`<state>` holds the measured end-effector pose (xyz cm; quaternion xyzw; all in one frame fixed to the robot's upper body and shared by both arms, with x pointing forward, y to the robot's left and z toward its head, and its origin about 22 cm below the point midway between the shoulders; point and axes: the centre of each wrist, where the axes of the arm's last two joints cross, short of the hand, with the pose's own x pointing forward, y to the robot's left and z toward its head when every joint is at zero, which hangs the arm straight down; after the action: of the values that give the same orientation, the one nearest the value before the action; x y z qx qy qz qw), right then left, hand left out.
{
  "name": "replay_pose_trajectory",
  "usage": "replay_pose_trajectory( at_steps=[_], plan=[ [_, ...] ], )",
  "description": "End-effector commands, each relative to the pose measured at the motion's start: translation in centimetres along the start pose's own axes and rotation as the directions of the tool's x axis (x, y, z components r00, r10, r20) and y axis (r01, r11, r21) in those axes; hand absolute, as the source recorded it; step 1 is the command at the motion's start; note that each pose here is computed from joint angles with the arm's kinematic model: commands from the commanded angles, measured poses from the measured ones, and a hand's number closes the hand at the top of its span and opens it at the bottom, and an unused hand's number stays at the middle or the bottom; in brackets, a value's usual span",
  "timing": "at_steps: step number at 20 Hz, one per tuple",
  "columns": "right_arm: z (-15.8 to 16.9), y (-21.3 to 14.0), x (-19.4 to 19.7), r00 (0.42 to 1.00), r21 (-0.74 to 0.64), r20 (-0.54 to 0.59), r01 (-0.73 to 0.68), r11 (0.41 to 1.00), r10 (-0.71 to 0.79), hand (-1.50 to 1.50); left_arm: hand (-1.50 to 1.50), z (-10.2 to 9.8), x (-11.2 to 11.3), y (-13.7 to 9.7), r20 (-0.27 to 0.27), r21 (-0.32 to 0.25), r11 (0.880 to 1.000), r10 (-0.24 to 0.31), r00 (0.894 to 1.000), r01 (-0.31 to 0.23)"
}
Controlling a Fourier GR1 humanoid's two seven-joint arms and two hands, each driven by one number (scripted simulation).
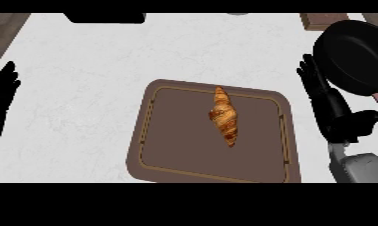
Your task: Pick the croissant from the tray and place it in the pot
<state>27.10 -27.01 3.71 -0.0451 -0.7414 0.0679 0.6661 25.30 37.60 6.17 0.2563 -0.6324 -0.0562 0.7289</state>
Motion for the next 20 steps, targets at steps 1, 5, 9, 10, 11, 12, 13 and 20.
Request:
replay_pose_trajectory(
  at_steps=[1,5,9,10,11,12,13,20],
  plan=[
    [-2.3,-0.6,0.8,0.995,0.158,0.053,0.075,0.985,-0.084,1.5,0.0,-0.3,1.6,-0.7,0.056,-0.019,0.999,0.042,0.998,-0.041],
    [-5.7,4.0,8.6,0.926,0.583,0.246,0.096,0.807,-0.288,1.5,0.0,-0.9,6.9,-5.4,0.273,-0.166,0.955,0.285,0.919,-0.247],
    [-9.4,-2.4,10.2,0.903,0.444,0.423,-0.276,0.852,0.073,-1.5,0.0,-0.9,8.2,-9.1,0.29,-0.252,0.895,0.434,0.853,-0.37],
    [-9.3,-2.8,9.2,0.896,0.509,0.442,-0.275,0.816,0.026,-1.5,0.0,-0.8,9.4,-9.3,0.29,-0.274,0.882,0.455,0.842,-0.383],
    [-9.2,-3.0,9.0,0.878,0.553,0.477,-0.33,0.765,0.033,-1.5,0.0,-0.5,8.6,-9.6,0.289,-0.269,0.887,0.446,0.847,-0.375],
    [-9.8,-3.1,10.2,0.842,0.572,0.539,-0.357,0.738,-0.011,-1.5,0.0,-0.7,8.4,-10.2,0.288,-0.262,0.889,0.444,0.849,-0.376],
    [-9.2,-3.9,8.0,0.843,0.601,0.537,-0.35,0.719,-0.038,-1.5,0.0,-0.9,8.5,-8.5,0.278,-0.256,0.882,0.458,0.844,-0.394],
    [-12.1,-5.1,9.1,0.734,0.595,0.677,-0.587,0.549,0.051,-1.5,0.0,-1.0,8.9,-10.3,0.285,-0.262,0.883,0.456,0.843,-0.389]
  ],
)
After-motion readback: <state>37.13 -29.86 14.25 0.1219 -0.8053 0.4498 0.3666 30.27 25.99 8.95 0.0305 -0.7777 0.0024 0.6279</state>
